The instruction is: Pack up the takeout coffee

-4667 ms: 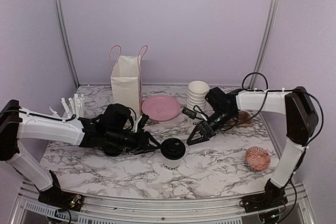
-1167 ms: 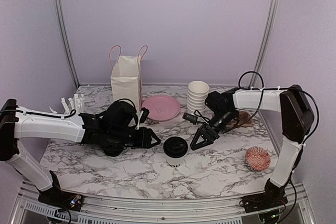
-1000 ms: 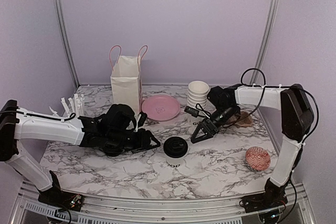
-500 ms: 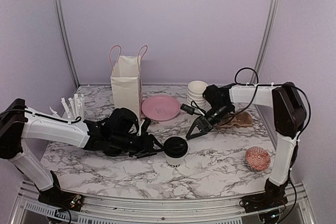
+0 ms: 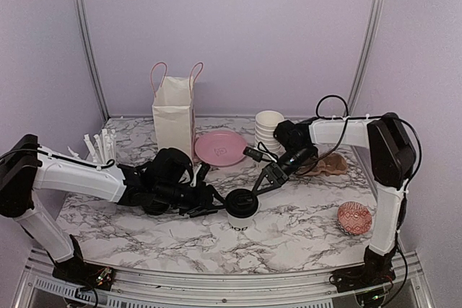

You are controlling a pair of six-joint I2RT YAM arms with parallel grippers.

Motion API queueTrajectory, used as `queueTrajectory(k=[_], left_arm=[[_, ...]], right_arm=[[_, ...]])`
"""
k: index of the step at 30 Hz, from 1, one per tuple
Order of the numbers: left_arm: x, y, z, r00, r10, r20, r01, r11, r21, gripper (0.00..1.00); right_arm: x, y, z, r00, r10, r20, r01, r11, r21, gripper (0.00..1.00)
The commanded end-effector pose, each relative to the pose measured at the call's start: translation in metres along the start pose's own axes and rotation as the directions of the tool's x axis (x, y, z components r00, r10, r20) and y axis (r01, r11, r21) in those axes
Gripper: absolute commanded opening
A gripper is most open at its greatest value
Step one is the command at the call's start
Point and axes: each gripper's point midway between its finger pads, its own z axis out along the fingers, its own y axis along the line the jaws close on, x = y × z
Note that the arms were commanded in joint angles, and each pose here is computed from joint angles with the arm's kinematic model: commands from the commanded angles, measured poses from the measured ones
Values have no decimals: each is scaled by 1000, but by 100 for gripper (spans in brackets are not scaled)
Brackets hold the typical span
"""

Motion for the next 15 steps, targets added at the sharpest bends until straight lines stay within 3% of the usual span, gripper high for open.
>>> queueTrajectory(k=[1,9,13,15], left_arm=[[0,-6,7,999,30,-17,-30,999,11,46],[12,39,20,997,42,-61,-51,988,-144,43],[19,88,14,986,134,-97,-162,907,-389,40],[25,104,12,983,141,-121,-180,879,-441,40]], right_arm=[[-5,2,6,1000,-18,-3,18,1000,-14,50],[7,-16,11,999,22,-34,-20,998,55,49],[24,-35,17,995,73,-69,-64,991,120,49],[34,-47,20,990,105,-96,-88,982,167,47]])
